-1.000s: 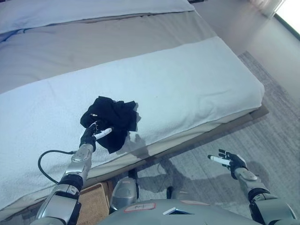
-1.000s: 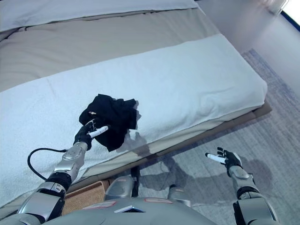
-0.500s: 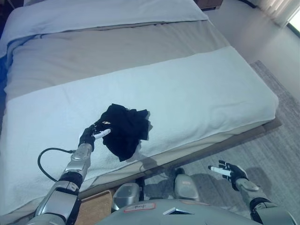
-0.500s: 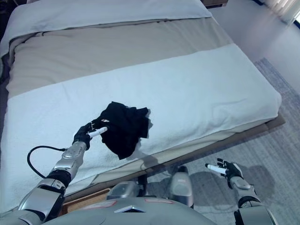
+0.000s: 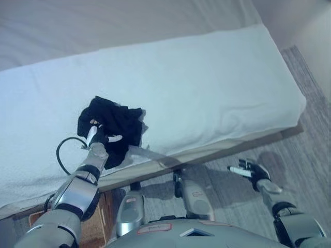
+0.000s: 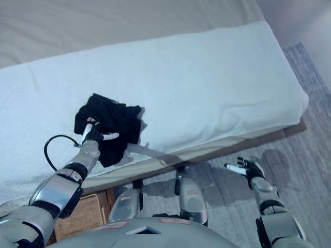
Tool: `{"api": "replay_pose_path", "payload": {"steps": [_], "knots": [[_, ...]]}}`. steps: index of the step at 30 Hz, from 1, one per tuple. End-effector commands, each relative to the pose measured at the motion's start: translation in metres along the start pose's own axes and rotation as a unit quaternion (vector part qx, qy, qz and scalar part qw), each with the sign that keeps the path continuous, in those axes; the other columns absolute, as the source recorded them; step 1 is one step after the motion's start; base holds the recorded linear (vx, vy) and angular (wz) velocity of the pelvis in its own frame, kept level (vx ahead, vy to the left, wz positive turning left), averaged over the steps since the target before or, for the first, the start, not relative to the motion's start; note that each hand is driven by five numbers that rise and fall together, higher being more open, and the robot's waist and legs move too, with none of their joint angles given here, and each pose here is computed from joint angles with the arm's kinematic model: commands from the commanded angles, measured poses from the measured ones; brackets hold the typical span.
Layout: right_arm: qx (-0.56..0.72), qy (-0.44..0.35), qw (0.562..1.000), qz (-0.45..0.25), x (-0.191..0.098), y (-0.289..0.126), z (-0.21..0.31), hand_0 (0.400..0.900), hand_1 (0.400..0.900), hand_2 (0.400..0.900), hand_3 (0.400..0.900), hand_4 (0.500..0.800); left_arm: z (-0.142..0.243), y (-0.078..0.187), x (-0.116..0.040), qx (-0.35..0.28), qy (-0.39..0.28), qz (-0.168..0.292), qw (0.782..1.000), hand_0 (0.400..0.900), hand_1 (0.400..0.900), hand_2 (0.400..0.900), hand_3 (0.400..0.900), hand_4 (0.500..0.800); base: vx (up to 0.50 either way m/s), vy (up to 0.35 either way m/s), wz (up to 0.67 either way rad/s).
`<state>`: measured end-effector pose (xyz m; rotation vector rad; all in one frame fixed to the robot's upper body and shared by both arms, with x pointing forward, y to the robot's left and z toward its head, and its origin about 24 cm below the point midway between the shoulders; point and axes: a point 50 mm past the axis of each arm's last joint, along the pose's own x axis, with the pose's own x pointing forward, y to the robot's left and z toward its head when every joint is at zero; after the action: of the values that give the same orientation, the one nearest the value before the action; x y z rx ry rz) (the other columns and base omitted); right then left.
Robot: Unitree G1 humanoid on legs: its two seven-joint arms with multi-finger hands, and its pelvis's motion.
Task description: Put the clothes on the bed into the basket.
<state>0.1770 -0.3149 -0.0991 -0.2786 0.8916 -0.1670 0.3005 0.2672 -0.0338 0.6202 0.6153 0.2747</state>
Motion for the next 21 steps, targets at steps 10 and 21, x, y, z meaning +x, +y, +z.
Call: {"api": "replay_pose_path", "payload": {"steps": [10,21], "knots": [[-0.044,-0.099,0.994,-0.017,-0.001,-0.021,0.049,0.9,0.9,0.9,0.9,0.8,0.07,0.103,0.012,0.053,-0.064,0.19,0.978,0.9,0.9,0.9,0.9,0.8,-0.083,-0.023,-0.09],[-0.073,-0.171,0.982,-0.021,-0.009,-0.036,0.09,0.9,0.9,0.9,0.9,0.8,0.057,0.147,0.008,0.085,-0.022,0.224,0.971,0.4,0.4,0.4,0.4,0.5,-0.058,-0.013,0.0]]}}
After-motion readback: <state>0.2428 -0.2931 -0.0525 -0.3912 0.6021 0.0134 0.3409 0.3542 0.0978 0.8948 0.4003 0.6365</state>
